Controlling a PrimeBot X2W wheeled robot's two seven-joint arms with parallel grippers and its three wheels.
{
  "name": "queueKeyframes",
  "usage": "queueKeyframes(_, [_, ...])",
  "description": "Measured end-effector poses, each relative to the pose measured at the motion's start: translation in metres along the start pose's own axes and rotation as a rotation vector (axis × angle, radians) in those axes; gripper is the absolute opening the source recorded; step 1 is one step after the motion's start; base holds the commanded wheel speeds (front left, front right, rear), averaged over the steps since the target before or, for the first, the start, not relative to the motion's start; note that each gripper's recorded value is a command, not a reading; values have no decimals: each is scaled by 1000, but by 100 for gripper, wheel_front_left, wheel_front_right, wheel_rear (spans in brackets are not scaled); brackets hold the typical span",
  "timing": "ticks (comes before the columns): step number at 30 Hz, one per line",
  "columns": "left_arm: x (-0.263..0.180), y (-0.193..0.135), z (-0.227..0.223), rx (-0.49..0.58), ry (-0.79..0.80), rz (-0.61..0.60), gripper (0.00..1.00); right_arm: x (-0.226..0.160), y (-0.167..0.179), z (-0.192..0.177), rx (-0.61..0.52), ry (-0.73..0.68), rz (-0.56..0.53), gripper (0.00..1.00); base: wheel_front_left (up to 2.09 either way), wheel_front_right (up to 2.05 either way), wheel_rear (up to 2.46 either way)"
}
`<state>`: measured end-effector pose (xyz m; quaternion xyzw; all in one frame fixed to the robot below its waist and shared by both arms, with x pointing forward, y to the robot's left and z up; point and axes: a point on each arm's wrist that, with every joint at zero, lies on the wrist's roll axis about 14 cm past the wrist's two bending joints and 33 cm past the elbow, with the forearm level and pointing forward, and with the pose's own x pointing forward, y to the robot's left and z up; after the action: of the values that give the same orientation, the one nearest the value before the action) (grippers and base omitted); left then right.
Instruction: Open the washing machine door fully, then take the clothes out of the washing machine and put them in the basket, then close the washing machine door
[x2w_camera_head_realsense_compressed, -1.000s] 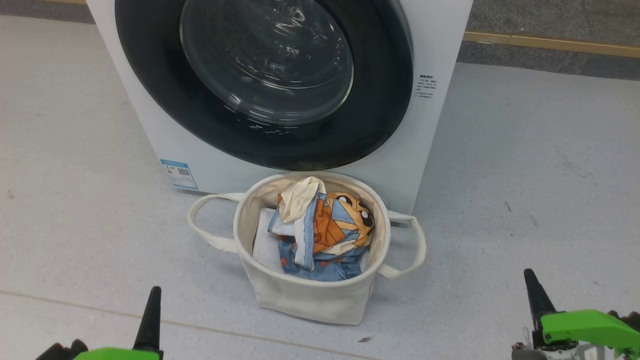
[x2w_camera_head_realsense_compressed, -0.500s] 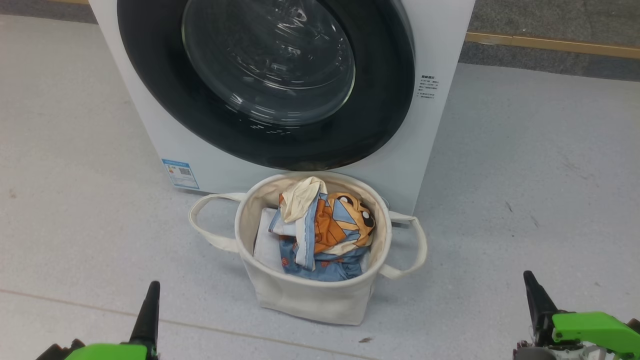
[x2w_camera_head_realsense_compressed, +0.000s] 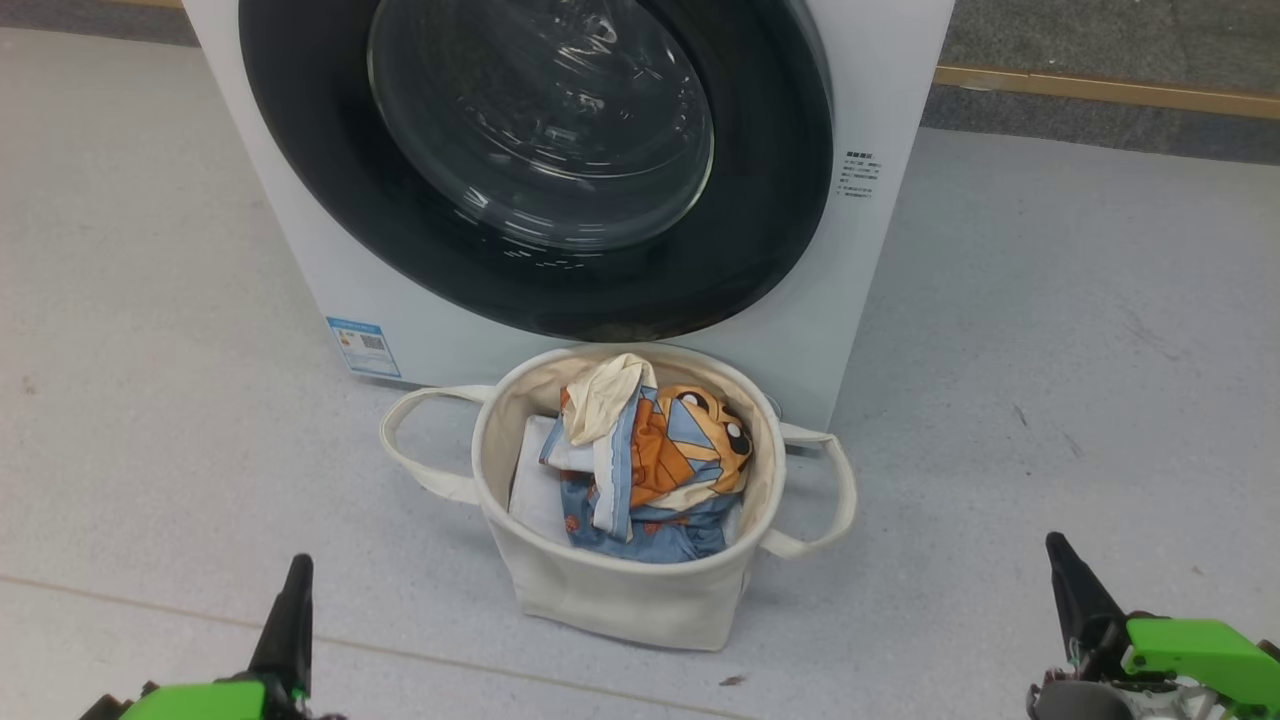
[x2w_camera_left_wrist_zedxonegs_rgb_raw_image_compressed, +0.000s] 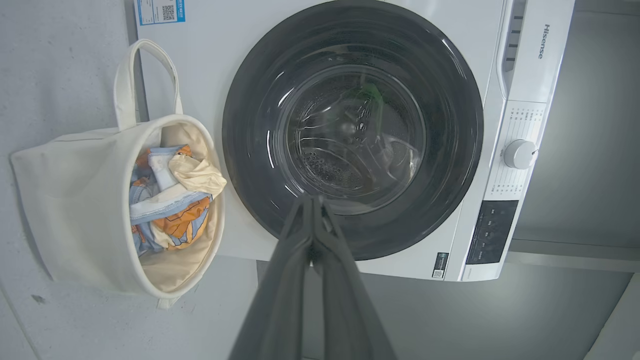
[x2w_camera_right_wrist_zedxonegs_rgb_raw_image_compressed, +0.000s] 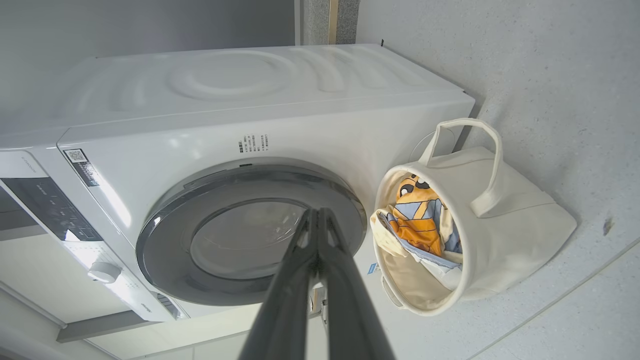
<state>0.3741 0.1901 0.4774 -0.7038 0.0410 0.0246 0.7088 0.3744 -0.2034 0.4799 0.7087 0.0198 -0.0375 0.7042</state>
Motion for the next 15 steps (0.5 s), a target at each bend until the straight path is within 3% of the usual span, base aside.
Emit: queueKeyframes(15, [2, -3, 0, -8, -1, -9, 0, 0, 0, 2, 7, -7, -1, 0, 0, 0, 0])
